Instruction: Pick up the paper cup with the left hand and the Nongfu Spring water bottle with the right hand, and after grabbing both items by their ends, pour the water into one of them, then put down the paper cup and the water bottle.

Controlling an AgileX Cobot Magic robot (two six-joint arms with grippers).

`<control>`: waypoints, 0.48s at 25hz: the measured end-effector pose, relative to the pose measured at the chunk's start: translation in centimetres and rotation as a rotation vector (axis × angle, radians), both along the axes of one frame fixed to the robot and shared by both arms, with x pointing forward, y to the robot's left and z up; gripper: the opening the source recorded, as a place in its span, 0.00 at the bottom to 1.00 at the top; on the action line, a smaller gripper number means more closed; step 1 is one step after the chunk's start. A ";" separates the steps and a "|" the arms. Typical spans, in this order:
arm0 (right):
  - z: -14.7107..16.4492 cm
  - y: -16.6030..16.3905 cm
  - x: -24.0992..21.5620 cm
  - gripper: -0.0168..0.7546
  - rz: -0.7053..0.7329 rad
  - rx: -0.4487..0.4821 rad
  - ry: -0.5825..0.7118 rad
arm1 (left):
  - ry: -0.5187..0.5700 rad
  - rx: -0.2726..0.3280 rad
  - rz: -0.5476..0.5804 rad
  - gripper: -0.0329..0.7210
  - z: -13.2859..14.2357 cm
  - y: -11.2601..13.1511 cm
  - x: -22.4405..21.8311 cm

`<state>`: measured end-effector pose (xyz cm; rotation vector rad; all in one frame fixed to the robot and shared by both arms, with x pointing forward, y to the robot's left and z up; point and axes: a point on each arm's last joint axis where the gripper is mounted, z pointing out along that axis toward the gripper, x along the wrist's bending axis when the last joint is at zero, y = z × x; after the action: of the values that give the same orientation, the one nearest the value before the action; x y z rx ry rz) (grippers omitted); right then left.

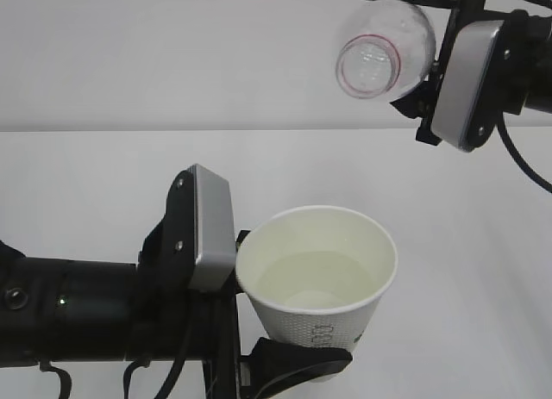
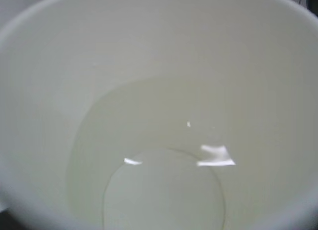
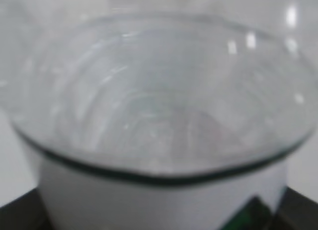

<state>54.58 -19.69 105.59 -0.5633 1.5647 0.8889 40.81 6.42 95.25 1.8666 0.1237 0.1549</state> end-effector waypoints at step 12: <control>0.0 0.0 0.0 0.71 -0.001 0.044 0.058 | -0.001 0.000 0.000 0.76 0.0 0.0 0.0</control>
<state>54.58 -19.69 105.59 -0.5085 1.5938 0.9441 40.81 6.42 95.25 1.8667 0.1230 0.1555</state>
